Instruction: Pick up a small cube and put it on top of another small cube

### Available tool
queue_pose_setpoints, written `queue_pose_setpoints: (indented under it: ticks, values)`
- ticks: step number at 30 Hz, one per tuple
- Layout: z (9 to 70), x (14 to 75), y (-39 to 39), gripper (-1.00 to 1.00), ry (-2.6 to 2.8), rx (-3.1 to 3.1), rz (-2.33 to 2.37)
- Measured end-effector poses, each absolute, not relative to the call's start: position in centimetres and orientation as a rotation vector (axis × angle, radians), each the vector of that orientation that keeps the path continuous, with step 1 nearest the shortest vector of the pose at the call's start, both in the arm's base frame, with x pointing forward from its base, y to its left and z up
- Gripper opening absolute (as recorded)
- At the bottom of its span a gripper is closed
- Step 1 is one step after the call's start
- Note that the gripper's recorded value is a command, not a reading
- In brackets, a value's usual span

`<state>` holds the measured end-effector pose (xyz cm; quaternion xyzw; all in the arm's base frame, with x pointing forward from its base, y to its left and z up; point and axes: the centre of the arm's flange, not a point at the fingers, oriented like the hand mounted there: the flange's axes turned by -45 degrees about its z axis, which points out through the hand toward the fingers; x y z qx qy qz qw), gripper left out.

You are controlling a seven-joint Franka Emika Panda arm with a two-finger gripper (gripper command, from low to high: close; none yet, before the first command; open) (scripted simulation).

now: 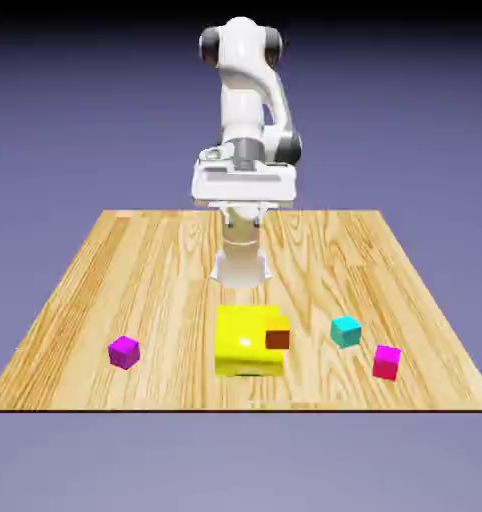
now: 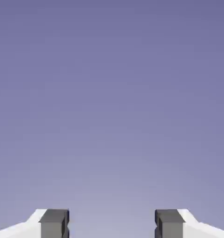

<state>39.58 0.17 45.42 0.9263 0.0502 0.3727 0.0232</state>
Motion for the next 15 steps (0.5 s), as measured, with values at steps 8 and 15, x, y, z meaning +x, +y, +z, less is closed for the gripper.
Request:
queue_pose_setpoints:
  ticks: [8,15]
  values:
    - [42.2,43.6,-2.2,0.0,0.627,2.767,0.751]
    - [38.9,46.5,-4.9,0.0,1.025,2.672,0.415]
